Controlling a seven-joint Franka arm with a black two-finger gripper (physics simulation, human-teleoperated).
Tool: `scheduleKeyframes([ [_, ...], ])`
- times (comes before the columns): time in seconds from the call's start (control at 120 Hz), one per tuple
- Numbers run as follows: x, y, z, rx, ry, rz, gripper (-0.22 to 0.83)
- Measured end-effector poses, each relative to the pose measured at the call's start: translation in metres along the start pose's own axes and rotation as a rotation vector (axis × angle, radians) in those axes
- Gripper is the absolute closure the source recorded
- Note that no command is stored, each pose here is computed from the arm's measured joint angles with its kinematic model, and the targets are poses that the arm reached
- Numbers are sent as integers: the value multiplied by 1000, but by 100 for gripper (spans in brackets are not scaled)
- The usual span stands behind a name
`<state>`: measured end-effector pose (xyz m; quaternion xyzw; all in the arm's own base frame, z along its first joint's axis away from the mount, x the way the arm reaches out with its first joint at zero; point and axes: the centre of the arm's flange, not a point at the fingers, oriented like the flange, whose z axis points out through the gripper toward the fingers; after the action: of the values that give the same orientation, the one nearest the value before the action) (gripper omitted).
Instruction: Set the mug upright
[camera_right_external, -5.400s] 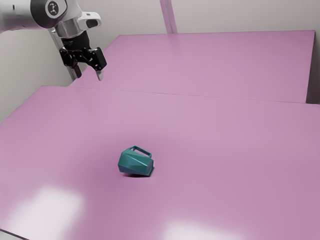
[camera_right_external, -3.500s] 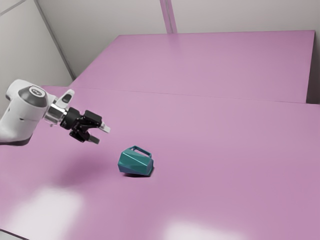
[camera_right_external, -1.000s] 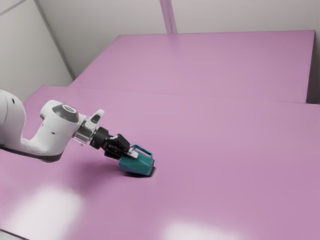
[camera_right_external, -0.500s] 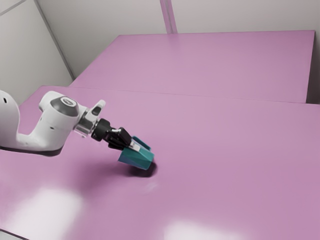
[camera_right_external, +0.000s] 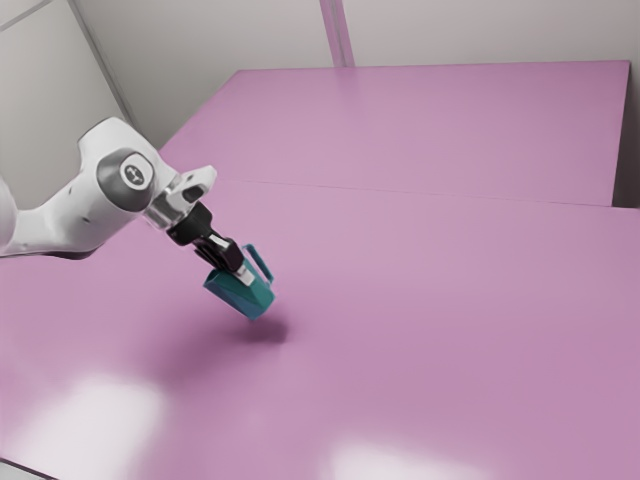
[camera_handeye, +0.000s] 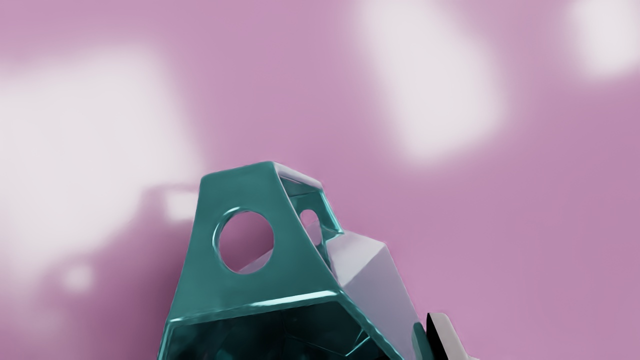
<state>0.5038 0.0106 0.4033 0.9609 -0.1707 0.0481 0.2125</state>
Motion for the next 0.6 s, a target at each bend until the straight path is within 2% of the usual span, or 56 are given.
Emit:
scheduleKeyframes([
  [0.308,1,13,-4,242,-150,54,78],
  [0.6,3,25,6,368,-160,28,78],
])
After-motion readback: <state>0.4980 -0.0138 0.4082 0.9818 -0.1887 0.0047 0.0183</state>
